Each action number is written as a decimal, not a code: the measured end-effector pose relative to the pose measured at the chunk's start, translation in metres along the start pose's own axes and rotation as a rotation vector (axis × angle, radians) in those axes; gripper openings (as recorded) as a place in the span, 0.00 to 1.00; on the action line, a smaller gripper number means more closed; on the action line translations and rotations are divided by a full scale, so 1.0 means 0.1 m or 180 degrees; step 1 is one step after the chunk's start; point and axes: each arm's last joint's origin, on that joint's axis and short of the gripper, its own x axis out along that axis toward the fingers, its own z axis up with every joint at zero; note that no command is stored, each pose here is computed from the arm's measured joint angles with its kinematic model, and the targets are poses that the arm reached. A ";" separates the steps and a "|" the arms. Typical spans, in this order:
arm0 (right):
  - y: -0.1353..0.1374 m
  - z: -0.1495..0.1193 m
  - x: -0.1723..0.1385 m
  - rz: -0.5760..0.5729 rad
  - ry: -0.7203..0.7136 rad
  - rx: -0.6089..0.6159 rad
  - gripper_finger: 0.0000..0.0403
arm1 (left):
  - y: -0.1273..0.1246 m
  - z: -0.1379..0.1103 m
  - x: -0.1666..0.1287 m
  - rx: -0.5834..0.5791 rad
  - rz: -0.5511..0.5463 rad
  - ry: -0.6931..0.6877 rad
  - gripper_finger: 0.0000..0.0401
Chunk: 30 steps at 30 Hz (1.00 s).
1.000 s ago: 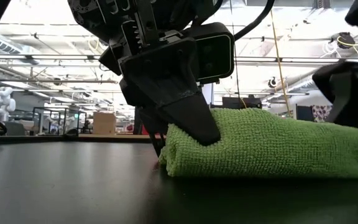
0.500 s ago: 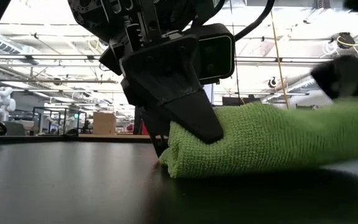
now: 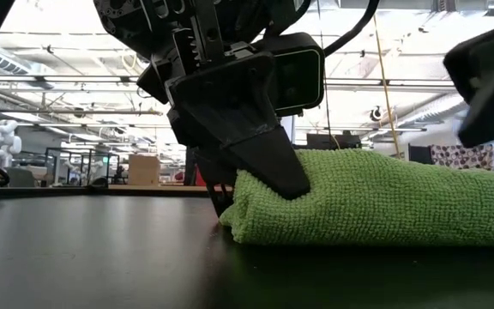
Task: Roll towel
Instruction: Roll the green microfiber towel
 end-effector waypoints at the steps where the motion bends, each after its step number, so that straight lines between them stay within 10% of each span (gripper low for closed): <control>1: 0.01 -0.01 0.01 0.0005 0.0007 -0.0012 0.71 | 0.00 0.00 0.00 -0.0003 0.0001 0.0001 0.04; 23: -0.02 -0.25 0.27 -0.0182 0.0304 -0.0093 0.51 | -0.01 -0.01 0.00 -0.0021 -0.0132 0.0075 0.04; 30: -0.09 -0.24 0.32 -0.0250 0.0338 0.0058 0.30 | -0.02 0.00 0.00 -0.0069 -0.0160 0.0069 0.10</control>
